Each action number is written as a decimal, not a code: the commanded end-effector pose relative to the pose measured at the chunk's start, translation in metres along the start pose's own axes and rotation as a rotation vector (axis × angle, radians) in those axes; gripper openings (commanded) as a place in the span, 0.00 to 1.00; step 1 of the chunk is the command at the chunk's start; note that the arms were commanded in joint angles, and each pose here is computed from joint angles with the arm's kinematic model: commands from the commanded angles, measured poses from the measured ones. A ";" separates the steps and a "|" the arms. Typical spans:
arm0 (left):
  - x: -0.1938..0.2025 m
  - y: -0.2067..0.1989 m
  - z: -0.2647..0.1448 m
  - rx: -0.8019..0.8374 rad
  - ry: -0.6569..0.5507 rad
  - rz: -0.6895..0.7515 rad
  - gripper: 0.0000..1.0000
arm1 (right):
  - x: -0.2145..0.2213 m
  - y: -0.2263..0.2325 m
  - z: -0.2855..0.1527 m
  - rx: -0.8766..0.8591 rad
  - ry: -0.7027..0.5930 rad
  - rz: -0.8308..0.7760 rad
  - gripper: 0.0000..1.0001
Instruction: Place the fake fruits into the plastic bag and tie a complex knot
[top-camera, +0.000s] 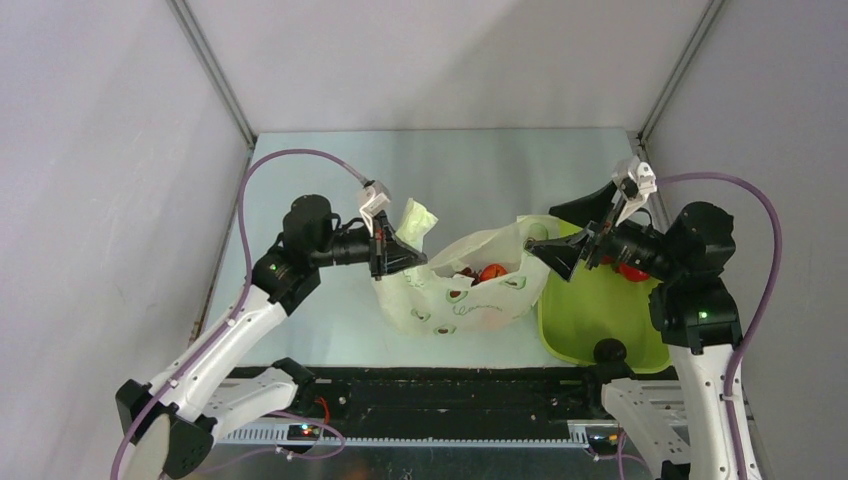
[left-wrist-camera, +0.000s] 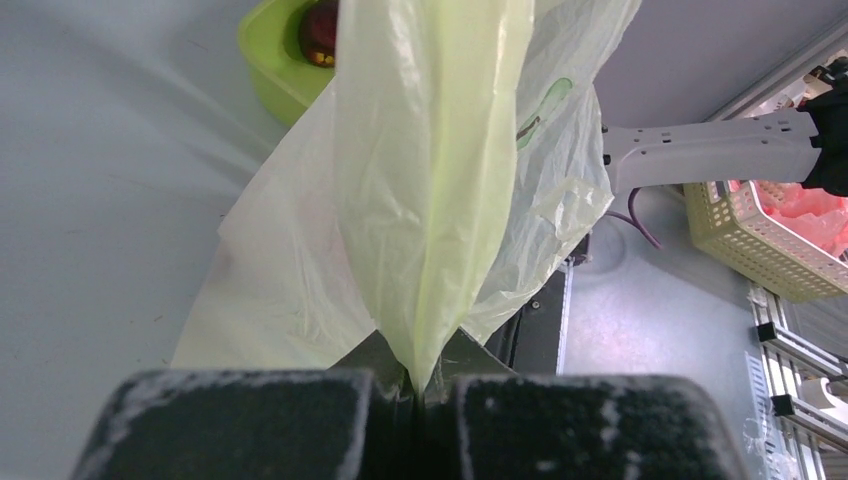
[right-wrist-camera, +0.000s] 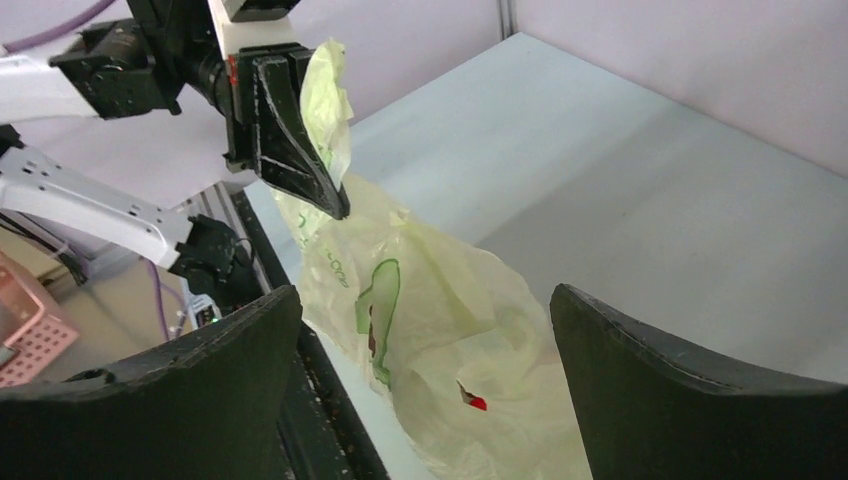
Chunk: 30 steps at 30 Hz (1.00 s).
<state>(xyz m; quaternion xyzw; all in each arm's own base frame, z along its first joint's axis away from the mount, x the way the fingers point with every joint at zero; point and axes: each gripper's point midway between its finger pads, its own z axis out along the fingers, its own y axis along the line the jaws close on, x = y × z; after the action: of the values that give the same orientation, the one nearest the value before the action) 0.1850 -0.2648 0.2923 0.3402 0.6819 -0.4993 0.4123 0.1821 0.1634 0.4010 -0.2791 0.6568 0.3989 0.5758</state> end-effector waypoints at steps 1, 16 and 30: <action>-0.007 -0.010 -0.004 0.042 -0.024 0.052 0.00 | 0.000 -0.003 0.004 -0.058 -0.019 -0.137 0.99; -0.008 -0.015 -0.005 0.071 -0.016 0.060 0.00 | 0.009 -0.014 0.029 -0.216 -0.029 -0.150 0.96; -0.032 -0.027 -0.009 0.084 -0.084 0.072 0.00 | 0.016 0.021 0.041 -0.313 -0.007 -0.097 0.00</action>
<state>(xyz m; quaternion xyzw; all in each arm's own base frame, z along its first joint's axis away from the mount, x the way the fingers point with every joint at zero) 0.1761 -0.2664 0.2965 0.3527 0.6688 -0.5158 0.4028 0.2005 0.2008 0.3723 -0.3747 0.5987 0.4724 0.5272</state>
